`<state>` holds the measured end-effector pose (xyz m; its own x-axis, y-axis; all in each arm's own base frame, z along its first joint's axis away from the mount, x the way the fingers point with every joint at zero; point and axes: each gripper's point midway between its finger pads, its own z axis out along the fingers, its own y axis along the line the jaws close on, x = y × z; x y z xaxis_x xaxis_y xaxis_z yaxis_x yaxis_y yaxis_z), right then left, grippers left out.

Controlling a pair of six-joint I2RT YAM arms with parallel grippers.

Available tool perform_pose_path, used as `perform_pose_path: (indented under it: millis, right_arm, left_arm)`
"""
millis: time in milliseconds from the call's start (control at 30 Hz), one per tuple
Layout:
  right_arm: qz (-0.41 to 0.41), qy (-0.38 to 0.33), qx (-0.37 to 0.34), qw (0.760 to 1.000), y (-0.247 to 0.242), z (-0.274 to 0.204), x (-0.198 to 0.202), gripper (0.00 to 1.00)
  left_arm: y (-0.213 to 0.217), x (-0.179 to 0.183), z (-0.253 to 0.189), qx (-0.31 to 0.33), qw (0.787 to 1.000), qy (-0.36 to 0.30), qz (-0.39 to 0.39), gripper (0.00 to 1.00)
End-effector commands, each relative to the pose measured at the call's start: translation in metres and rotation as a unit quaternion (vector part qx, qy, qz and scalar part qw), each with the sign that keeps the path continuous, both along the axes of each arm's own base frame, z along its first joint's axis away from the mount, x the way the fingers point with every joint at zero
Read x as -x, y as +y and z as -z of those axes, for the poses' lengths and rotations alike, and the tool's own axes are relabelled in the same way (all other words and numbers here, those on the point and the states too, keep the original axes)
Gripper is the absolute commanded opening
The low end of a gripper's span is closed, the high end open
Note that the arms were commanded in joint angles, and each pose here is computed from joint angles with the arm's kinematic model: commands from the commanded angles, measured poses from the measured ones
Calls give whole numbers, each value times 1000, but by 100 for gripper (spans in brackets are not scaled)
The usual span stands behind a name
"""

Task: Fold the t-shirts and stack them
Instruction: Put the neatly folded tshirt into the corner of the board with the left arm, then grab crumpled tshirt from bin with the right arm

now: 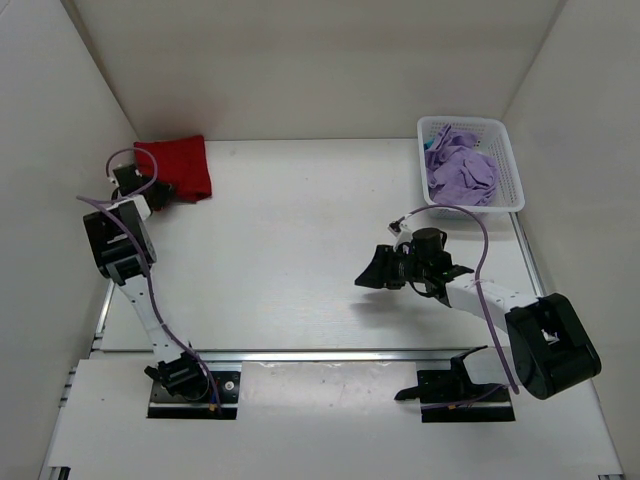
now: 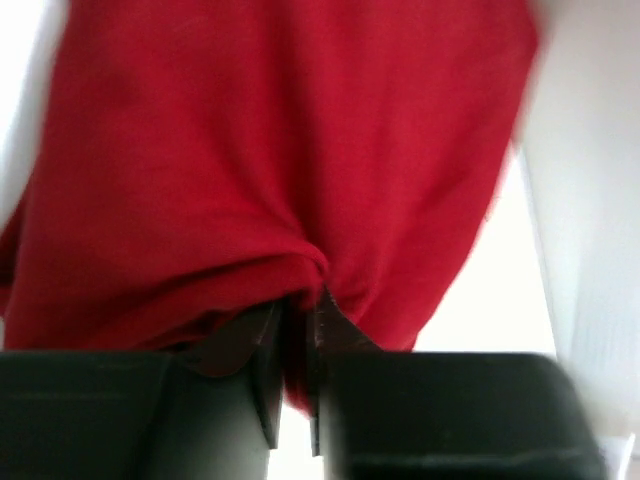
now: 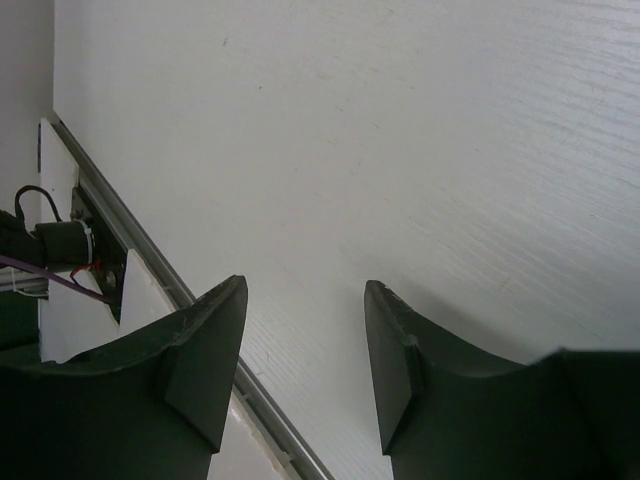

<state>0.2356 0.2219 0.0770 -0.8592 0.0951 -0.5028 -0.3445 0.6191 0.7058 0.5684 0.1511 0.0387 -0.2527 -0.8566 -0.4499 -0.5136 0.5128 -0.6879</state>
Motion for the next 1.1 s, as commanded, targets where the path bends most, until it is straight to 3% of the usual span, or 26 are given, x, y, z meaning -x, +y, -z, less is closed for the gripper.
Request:
perform_pose_path:
  millis: [0,67,100,167,300,467,567,600,633,667,700,767,833,933,1067]
  right_arm:
    - [5,-33,-6,999,0,-15,-15,49]
    - [2,-37,-7,999,3,-18,-15,52]
    - [1,-42,-7,999,4,-20,-15,55]
    - [6,-44,-4,999,5,-20,-16,62]
    - [3,-50,-2,999,9,-25,-11,71]
    - [37,-83,6,996,12,-48,-36,69]
    - [66,-110,12,992,10,-73,-67,38]
    - [88,-125,14,988,3,-86,-84,16]
    - [110,-133,22,985,-6,-96,-103,2]
    - [143,-146,36,978,-22,-106,-124,0]
    - [158,-158,38,974,-31,-116,-137,1]
    - [232,-143,73,959,-85,-117,-175,0]
    - [298,-146,98,938,-135,-131,-204,0]
    - [385,-137,144,901,-213,-134,-236,10]
    - [409,-128,160,889,-266,-125,-268,38]
  left_arm:
    - [2,23,1,32,999,-2,-21,31]
    - [5,34,-10,27,999,-12,-34,47]
    - [2,43,-1,28,999,-3,-37,71]
    - [6,52,-16,12,999,-10,-46,99]
    - [9,75,-37,-24,998,-3,-63,99]
    - [-26,94,-73,-75,996,-32,-32,99]
    - [-78,101,-95,-90,994,-63,14,99]
    - [-104,103,-103,-91,992,-79,41,98]
    - [-132,109,-110,-91,989,-95,68,88]
    - [-165,114,-109,-87,985,-106,100,70]
    - [-184,121,-122,-85,981,-126,121,47]
    - [-260,147,-120,-89,965,-141,204,34]
    - [-306,173,-131,-109,945,-170,258,33]
    - [-370,226,-122,-94,911,-187,355,42]
    - [-411,290,-89,-60,870,-176,456,49]
